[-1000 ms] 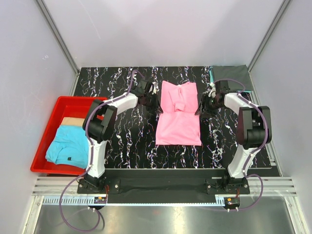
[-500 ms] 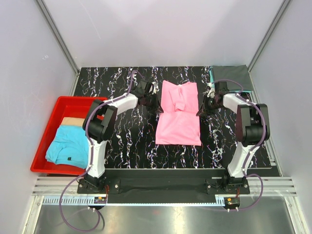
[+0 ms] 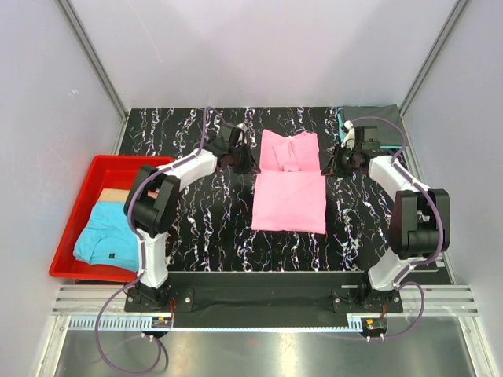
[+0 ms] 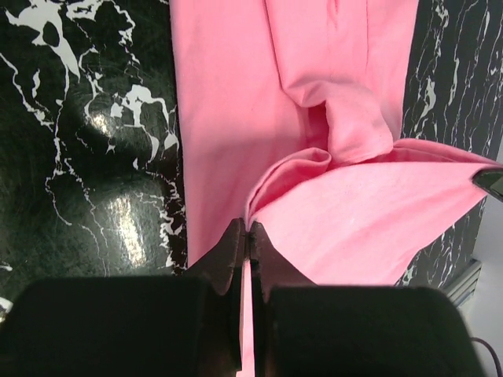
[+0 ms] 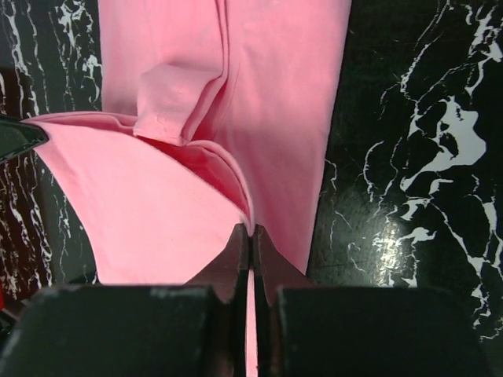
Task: Fold and stack the t-shirts
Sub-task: Fold the tshirt
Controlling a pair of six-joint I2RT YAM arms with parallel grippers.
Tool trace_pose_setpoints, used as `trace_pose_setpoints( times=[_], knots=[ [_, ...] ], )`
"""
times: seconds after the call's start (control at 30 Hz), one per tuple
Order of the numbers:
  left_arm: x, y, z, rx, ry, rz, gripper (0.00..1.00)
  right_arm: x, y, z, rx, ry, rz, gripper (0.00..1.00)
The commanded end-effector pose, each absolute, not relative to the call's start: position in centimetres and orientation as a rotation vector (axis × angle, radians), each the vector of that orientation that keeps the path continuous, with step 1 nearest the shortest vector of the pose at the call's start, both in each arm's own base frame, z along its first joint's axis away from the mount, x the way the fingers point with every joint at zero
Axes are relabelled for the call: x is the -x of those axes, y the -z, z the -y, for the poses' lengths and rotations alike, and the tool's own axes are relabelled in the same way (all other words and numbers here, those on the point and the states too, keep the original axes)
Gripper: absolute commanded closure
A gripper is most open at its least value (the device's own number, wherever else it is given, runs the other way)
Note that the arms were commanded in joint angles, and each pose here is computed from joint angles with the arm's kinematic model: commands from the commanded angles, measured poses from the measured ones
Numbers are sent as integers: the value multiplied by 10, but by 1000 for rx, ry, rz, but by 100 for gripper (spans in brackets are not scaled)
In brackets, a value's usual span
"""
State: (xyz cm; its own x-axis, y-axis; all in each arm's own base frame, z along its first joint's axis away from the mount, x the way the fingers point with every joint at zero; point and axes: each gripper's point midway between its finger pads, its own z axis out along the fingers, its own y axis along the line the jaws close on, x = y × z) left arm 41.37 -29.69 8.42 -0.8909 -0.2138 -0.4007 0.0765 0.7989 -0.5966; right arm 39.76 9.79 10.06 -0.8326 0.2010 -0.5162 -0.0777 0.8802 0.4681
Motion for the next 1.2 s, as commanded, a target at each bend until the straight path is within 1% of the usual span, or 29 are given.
trace_pose_setpoints(
  times=[0.0,0.07,0.13,0.23,0.3,0.33,0.37,0.4,0.43,0.47,0.5,0.57,0.6,0.63,0.7,0.73,0.77,0.8,0.83,0.87,0.93,0.97,1.07,1.17],
  knots=[
    [-438,-88,302,121,857,-2466,100,-415,-106,-90,-60,-578,-2405,100],
    [-439,-72,300,132,817,-2511,100,-420,-100,-89,-55,-570,-2411,100],
    [-445,-69,298,135,786,-2511,100,-425,-92,-89,-49,-569,-2418,98],
    [-450,-54,291,162,743,-2537,98,-432,-80,-89,-46,-567,-2440,93],
    [-452,-51,288,182,745,-2541,93,-436,-78,-89,-39,-571,-2451,91],
    [-453,-52,289,179,760,-2539,88,-439,-77,-90,-47,-574,-2463,87],
    [-457,-56,287,183,761,-2526,82,-440,-80,-90,-54,-575,-2468,79],
    [-459,-61,286,177,766,-2515,67,-437,-79,-90,-75,-574,-2495,68],
    [-457,-65,289,154,802,-2517,67,-440,-86,-87,-94,-560,-2490,53],
    [-457,-75,288,145,818,-2503,71,-438,-89,-85,-119,-542,-2502,49],
    [-455,-79,285,142,815,-2500,72,-429,-88,-78,-190,-491,-2553,46],
    [-444,-95,278,122,786,-2485,64,-421,-102,-73,-272,-459,-2572,43],
    [-437,-99,277,114,777,-2484,61,-405,-98,-74,-298,-468,-2622,43],
    [-431,-115,275,100,772,-2456,61,-396,-107,-76,-311,-479,-2615,43],
    [-403,-107,278,50,765,-2498,61,-370,-106,-85,-329,-545,-2643,47],
    [-393,-118,281,24,781,-2477,61,-362,-104,-88,-330,-572,-2656,50],
    [-373,-105,285,-3,784,-2509,61,-353,-103,-94,-327,-611,-2667,53],
    [-362,-105,290,-27,812,-2510,61,-340,-98,-99,-316,-639,-2678,60],
    [-355,-111,294,-46,838,-2485,61,-334,-97,-103,-309,-675,-2678,62],
    [-338,-98,297,-52,838,-2522,61,-327,-95,-106,-321,-709,-2681,63],
    [-324,-94,304,-79,877,-2526,61,-310,-87,-111,-320,-738,-2692,64],
    [-310,-83,306,-81,874,-2560,62,-305,-84,-113,-348,-762,-2695,63],
    [-291,-59,307,-84,847,-2609,63,-290,-66,-117,-384,-791,-2712,63],
    [-275,-36,302,-71,782,-2674,63,-273,-39,-112,-451,-728,-2785,62]
  ],
)
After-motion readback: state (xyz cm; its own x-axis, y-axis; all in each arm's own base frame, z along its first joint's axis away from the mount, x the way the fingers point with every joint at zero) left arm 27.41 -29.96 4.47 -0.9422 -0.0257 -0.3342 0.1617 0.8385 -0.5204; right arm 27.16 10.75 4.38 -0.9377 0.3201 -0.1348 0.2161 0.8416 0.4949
